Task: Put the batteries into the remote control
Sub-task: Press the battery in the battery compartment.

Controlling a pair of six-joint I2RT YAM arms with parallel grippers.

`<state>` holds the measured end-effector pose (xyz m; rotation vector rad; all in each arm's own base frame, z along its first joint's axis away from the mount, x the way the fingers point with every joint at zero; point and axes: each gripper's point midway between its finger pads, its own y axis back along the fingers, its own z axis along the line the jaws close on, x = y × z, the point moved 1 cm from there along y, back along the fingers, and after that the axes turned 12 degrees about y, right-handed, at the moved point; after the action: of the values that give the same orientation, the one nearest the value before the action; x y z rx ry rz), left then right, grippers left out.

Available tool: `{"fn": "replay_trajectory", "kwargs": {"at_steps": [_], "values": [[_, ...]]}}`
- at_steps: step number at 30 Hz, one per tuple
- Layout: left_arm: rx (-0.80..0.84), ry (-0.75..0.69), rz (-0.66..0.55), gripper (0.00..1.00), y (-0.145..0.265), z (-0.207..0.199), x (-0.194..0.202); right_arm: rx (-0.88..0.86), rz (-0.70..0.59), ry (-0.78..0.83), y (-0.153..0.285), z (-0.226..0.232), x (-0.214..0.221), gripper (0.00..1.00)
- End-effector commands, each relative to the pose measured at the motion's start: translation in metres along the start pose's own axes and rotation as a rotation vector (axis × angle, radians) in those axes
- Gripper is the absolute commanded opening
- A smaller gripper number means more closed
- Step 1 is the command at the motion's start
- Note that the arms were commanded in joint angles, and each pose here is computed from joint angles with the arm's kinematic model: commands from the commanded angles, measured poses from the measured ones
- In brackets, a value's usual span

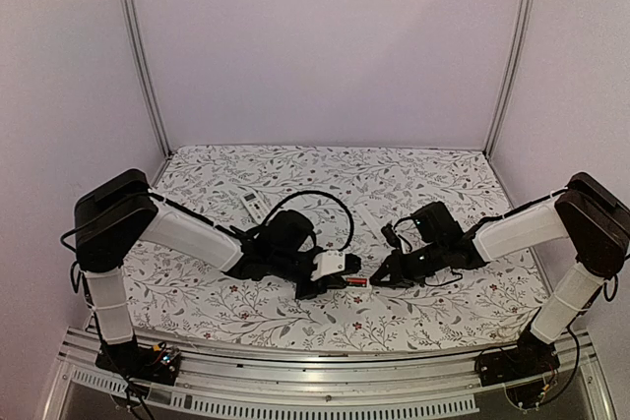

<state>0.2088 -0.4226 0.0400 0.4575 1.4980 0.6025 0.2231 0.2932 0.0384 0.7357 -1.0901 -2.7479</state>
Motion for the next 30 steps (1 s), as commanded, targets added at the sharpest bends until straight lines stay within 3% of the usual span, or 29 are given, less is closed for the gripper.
{"fn": "replay_trajectory", "kwargs": {"at_steps": [1, 14, 30], "values": [[0.023, 0.002, 0.002, 0.07, -0.007, -0.005, -0.002, -0.021, -0.006, 0.0, -0.001, 0.002, -0.003, 0.14], [0.0, -0.027, -0.011, 0.08, 0.009, -0.004, -0.006, -0.004, -0.006, 0.003, 0.002, 0.001, -0.002, 0.13], [-0.032, -0.006, 0.017, 0.07, -0.008, 0.009, 0.001, -0.022, -0.003, 0.006, -0.001, 0.002, -0.001, 0.15]]}}
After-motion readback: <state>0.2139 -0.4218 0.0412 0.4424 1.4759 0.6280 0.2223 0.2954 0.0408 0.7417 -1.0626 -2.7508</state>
